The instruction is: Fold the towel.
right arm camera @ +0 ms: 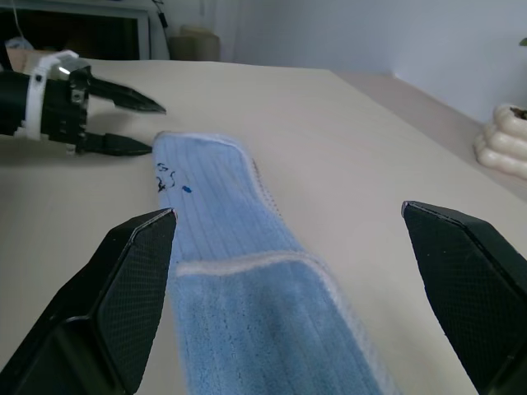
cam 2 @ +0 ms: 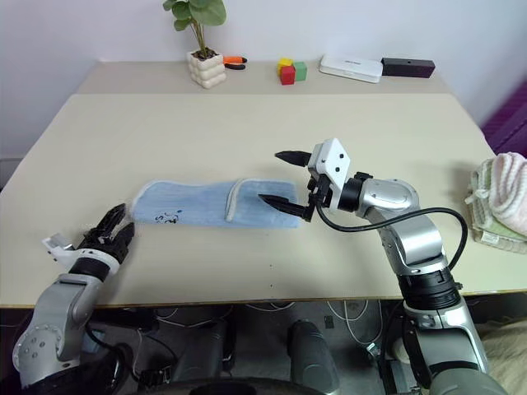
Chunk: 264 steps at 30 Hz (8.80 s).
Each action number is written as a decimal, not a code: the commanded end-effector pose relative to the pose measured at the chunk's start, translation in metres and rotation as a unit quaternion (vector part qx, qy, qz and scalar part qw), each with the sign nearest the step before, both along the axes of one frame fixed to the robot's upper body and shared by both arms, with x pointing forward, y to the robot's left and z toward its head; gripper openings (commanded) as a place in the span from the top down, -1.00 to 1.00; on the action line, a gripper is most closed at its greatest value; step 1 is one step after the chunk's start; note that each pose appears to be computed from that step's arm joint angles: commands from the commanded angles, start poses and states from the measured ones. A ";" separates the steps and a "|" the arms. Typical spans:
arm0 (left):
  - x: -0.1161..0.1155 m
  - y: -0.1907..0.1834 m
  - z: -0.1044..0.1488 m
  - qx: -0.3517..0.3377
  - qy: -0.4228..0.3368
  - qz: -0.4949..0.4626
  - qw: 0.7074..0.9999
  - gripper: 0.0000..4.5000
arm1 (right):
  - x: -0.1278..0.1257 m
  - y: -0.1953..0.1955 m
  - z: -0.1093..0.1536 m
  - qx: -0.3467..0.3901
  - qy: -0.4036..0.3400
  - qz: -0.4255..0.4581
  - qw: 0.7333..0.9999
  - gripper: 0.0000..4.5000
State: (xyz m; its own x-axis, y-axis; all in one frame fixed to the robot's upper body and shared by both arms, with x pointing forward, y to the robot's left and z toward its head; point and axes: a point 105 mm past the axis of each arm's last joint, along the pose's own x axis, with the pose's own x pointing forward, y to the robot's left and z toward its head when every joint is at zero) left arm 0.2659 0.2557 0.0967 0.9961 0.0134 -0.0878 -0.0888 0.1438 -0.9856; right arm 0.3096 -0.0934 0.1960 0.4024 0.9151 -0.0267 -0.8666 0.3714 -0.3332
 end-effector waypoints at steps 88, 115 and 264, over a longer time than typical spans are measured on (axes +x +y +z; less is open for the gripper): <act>0.060 -0.237 0.074 0.387 -0.267 -0.491 0.733 0.99 | -0.002 -0.099 -0.014 -0.123 0.015 -0.101 0.987 -1.00; 0.063 -0.284 0.055 0.352 -0.271 -0.541 0.713 -0.50 | -0.009 -0.101 -0.014 -0.120 0.007 -0.126 0.985 -1.00; 0.024 -0.057 0.089 0.473 -0.334 -0.431 0.693 -1.00 | -0.022 -0.052 -0.094 0.309 0.612 -0.233 0.690 -0.97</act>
State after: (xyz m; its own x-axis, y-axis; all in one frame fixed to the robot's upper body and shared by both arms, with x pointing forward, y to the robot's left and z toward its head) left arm 0.2923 0.1979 0.1738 0.4846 -0.8747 0.0103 0.8521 0.4694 -0.2314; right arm 0.2851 -0.1401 0.0989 0.6657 0.6948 -0.2722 -0.0854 0.4333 0.8972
